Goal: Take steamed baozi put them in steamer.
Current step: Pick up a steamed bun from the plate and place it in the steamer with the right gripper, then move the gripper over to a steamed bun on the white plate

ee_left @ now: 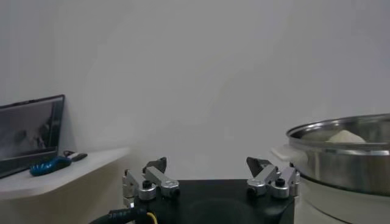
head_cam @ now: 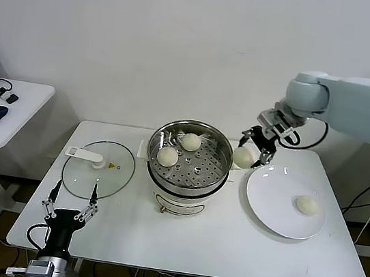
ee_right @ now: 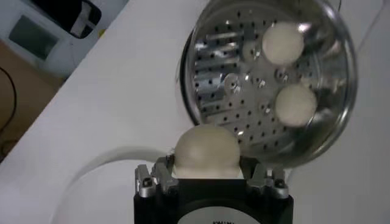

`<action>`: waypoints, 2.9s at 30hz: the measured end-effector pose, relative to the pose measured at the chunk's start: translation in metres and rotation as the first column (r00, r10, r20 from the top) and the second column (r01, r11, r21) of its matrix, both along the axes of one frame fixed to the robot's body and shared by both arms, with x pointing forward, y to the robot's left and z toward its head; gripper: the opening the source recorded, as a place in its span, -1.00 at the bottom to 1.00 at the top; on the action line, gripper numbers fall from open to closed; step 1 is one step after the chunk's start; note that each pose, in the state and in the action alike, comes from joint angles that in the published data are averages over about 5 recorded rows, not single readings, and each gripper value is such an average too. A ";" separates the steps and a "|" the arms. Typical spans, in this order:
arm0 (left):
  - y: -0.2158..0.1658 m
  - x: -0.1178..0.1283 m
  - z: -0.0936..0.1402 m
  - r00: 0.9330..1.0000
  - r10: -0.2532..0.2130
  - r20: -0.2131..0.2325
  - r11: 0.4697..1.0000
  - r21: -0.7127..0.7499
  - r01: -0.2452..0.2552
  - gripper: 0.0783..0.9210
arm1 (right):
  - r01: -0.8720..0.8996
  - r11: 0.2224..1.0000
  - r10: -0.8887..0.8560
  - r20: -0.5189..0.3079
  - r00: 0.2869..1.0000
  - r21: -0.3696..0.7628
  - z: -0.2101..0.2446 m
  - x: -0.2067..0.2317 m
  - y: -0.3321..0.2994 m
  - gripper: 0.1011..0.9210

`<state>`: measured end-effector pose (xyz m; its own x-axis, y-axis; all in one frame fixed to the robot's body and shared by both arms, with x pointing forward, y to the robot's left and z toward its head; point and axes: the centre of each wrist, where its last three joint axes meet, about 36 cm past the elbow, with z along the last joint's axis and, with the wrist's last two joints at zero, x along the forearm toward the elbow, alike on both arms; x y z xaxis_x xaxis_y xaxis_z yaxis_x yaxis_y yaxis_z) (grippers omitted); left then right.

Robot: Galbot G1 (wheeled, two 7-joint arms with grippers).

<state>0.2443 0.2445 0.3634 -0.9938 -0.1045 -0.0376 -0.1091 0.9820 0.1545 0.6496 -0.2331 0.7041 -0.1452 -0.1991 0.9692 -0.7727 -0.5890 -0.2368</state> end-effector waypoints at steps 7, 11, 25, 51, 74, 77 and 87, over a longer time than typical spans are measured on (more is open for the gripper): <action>0.002 0.000 0.000 1.000 0.007 -0.001 1.000 0.000 -0.007 0.77 | -0.209 0.978 0.209 0.035 0.977 -0.006 0.003 0.003 0.046 0.47; 0.002 0.000 -0.001 1.000 0.007 -0.003 1.000 0.002 -0.007 0.77 | -0.334 0.943 0.334 0.044 0.942 -0.013 -0.003 0.002 0.070 0.47; 0.003 -0.001 -0.003 1.000 0.015 -0.007 1.000 0.003 -0.015 0.77 | -0.611 0.789 0.614 0.035 0.789 -0.061 -0.042 0.009 0.115 0.47; 0.005 0.001 -0.005 1.000 0.022 0.000 1.000 -0.008 -0.022 0.77 | -0.709 0.699 0.709 -0.040 0.704 -0.092 -0.088 0.020 0.150 0.50; 0.006 0.002 -0.002 1.000 0.026 0.006 1.000 -0.012 -0.026 0.77 | -0.683 0.724 0.680 -0.064 0.731 -0.098 -0.068 0.030 0.142 0.76; 0.005 0.002 -0.002 1.000 0.021 0.007 1.000 -0.013 -0.021 0.77 | -0.652 0.751 0.648 -0.071 0.758 -0.107 -0.058 0.031 0.131 0.76; 0.000 0.002 0.000 1.000 0.008 0.009 1.000 -0.019 -0.008 0.77 | -0.418 0.899 0.416 -0.046 0.908 -0.129 -0.028 0.033 0.074 0.76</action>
<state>0.2459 0.2446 0.3636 -0.9925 -0.1134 -0.0448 -0.1185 0.9837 0.1349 0.6823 -0.1587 0.6762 -0.0608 -0.1077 0.9923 -0.4523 -0.8833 -0.1236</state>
